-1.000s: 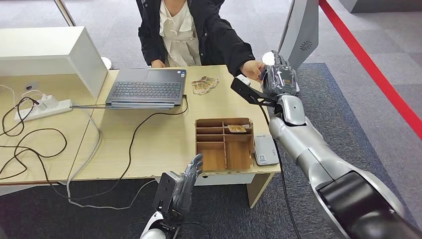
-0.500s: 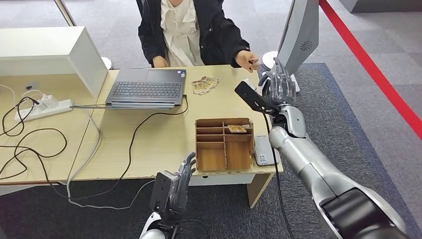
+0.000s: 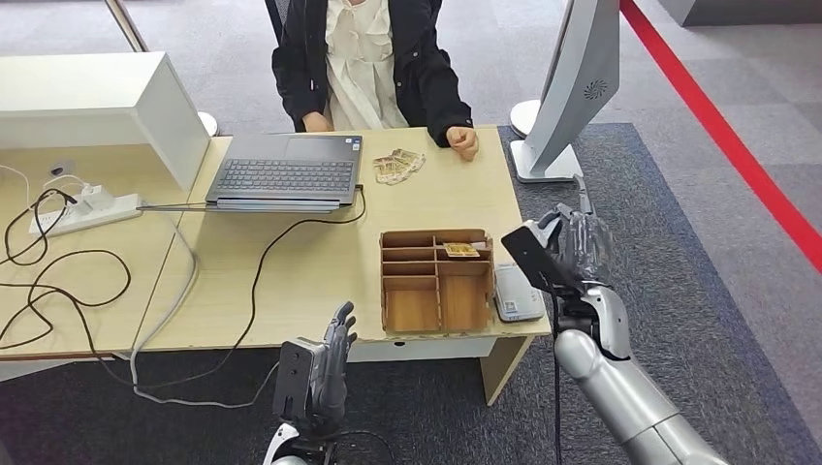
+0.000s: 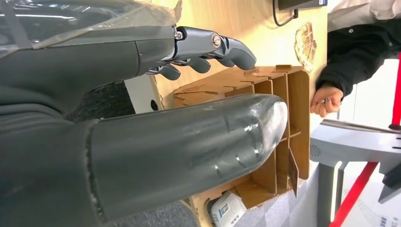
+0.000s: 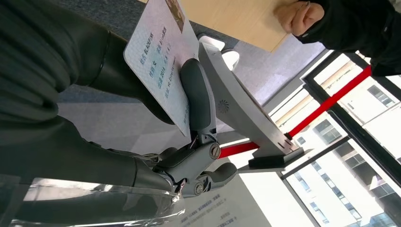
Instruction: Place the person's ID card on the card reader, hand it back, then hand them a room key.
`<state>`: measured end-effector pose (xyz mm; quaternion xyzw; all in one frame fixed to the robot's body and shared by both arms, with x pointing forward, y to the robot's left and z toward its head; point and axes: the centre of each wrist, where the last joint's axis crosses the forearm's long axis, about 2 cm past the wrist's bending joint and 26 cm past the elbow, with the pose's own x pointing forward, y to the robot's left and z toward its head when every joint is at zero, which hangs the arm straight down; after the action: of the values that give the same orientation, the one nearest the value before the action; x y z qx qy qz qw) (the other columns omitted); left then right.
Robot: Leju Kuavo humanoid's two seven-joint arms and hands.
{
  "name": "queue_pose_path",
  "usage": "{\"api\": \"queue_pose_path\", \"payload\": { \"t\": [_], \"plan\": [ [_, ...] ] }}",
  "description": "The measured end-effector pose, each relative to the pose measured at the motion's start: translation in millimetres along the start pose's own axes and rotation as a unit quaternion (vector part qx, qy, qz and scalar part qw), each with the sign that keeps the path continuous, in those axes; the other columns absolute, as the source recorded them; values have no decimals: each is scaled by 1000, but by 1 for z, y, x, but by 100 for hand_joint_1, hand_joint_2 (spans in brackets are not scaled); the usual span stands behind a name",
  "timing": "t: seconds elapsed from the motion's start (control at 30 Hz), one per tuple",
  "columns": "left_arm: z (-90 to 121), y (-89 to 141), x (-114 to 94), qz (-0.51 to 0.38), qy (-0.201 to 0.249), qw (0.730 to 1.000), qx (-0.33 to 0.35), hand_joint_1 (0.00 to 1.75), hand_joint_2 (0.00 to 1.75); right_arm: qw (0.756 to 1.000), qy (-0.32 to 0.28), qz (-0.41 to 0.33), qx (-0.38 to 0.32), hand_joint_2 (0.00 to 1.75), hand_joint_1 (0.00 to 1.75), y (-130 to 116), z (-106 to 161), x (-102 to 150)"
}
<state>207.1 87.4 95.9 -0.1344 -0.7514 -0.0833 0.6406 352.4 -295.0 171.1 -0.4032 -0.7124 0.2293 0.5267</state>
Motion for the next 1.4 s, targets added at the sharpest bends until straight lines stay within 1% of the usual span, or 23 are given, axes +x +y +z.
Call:
{"api": "queue_pose_path", "payload": {
  "t": [0.23, 0.4, 0.5, 0.7, 1.1, 1.4],
  "plan": [
    [0, -3, 1, 6, -1, 1000, -26, 0, 0, 999, 14, -1, -29, 175, 175, -20, 17, -14],
    [0, -5, 1, 6, 0, 999, -39, 0, 0, 999, 35, 10, -16, 175, 175, -27, 26, -23],
    [0, -6, 2, 6, 3, 999, -47, 0, 0, 999, 47, 20, 6, 175, 175, -28, 27, -26],
    [-1, -8, 4, 6, 7, 998, -59, 0, 0, 996, 65, 34, 43, 175, 175, -20, 26, -37],
    [-3, -13, 6, 13, -7, 996, -93, 0, 0, 988, 130, 32, 73, 175, 175, 2, 16, -76],
    [-3, -13, 6, 14, -11, 995, -96, 0, 0, 984, 152, 33, 91, 175, 175, 16, 16, -88]
  ]
}}
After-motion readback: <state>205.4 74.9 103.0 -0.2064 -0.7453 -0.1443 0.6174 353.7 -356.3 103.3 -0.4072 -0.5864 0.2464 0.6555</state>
